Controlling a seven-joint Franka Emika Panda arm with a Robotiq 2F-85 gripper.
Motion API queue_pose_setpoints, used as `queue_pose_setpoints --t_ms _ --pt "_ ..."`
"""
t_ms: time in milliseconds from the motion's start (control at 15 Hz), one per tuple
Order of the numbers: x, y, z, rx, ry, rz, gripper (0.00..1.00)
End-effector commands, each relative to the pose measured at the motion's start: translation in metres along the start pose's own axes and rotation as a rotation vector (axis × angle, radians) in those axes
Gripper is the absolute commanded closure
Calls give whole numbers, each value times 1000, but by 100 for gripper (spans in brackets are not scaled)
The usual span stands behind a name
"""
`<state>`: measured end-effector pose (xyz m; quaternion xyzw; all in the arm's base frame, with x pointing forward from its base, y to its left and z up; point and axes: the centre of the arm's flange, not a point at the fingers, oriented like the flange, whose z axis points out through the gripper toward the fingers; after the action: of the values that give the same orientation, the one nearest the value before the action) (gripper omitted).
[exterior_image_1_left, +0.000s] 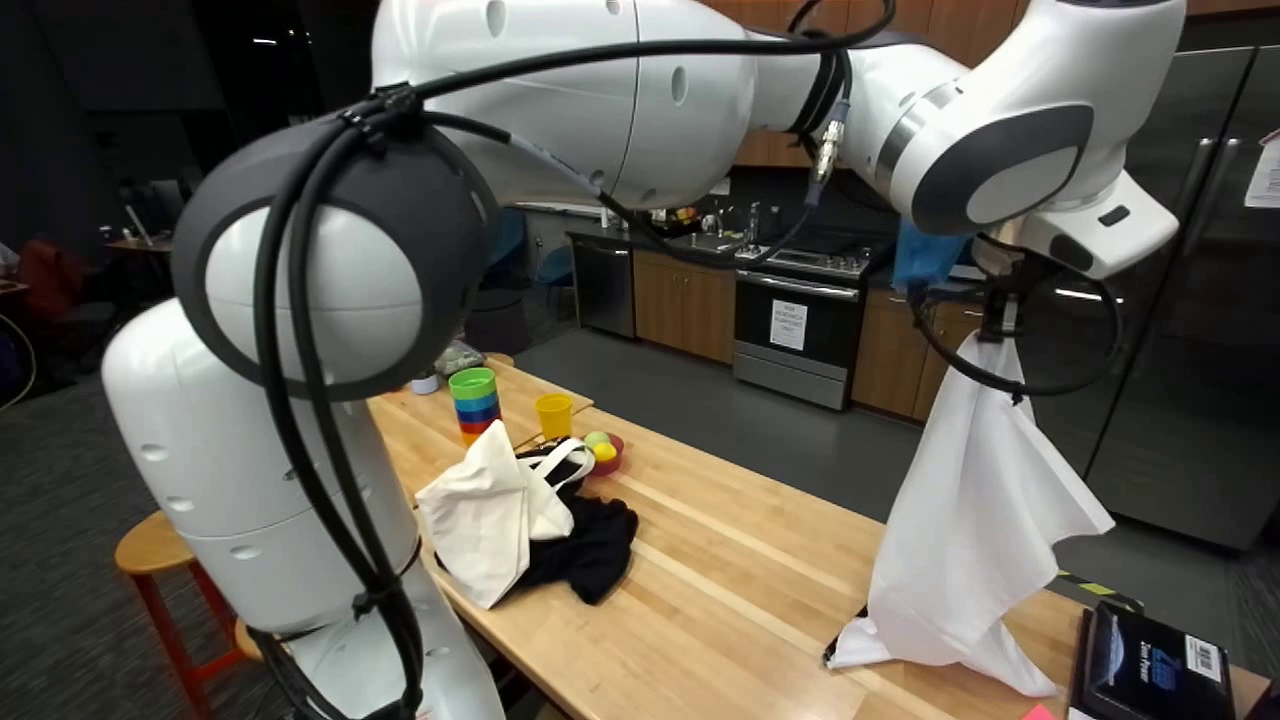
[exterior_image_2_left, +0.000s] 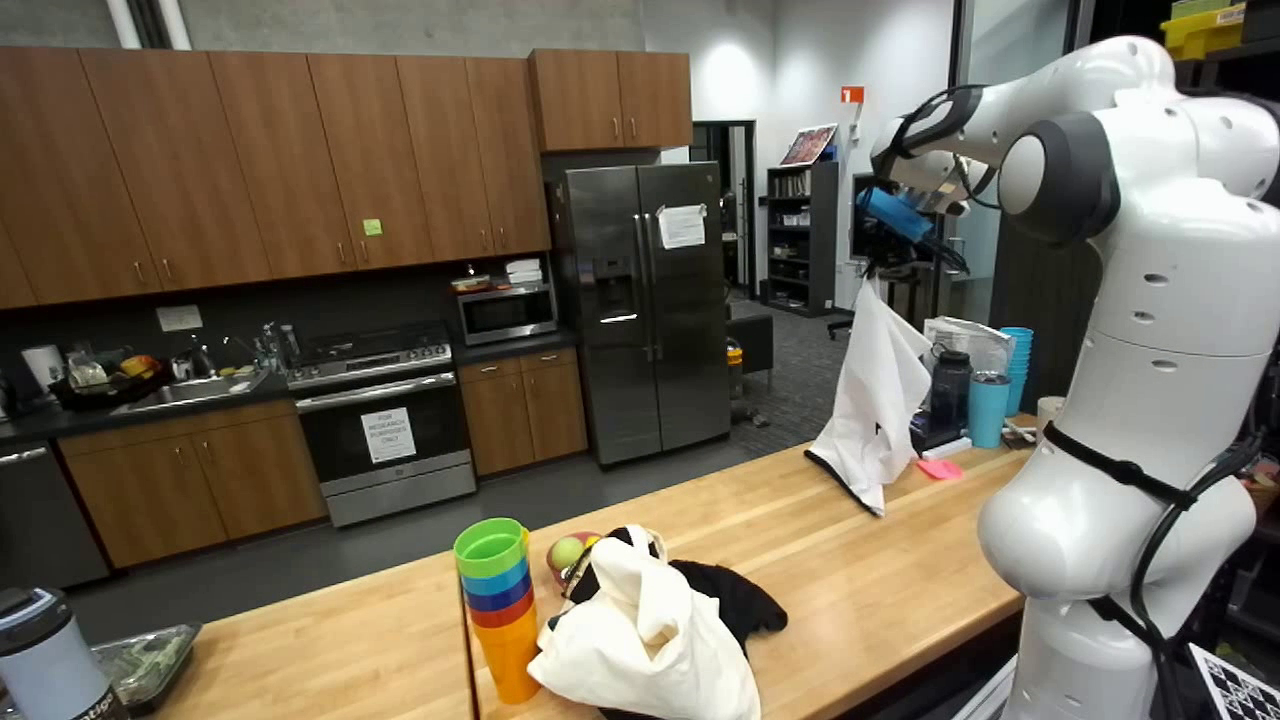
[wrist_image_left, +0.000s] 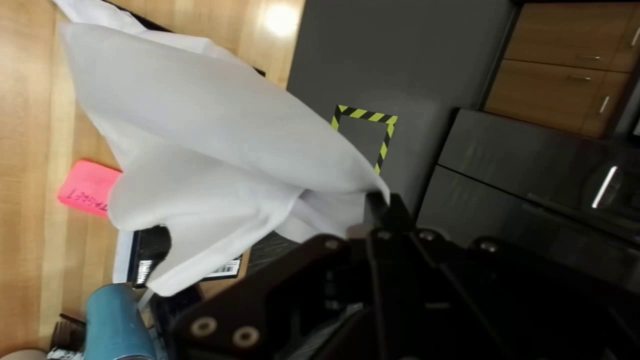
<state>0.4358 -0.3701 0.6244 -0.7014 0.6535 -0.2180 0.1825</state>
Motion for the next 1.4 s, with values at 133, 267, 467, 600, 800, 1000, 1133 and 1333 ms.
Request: queue_pose_setpoints --t_ms 133,267,467,600,800,1000,1133,1333 --pt "-14 -63 -34 103 3 23 100" --pt "-17 -85 -48 137 -9 35 100" --pt "-28 -104 -67 187 -10 28 100" --pt "-33 -113 -77 225 -8 5 100" --pt "-40 -125 -82 262 -33 -27 100" --pt "-51 -129 -76 260 -65 -71 100" --pt "-52 -127 -72 237 -114 -103 100" --pt "-56 -108 -60 174 -254 -151 100"
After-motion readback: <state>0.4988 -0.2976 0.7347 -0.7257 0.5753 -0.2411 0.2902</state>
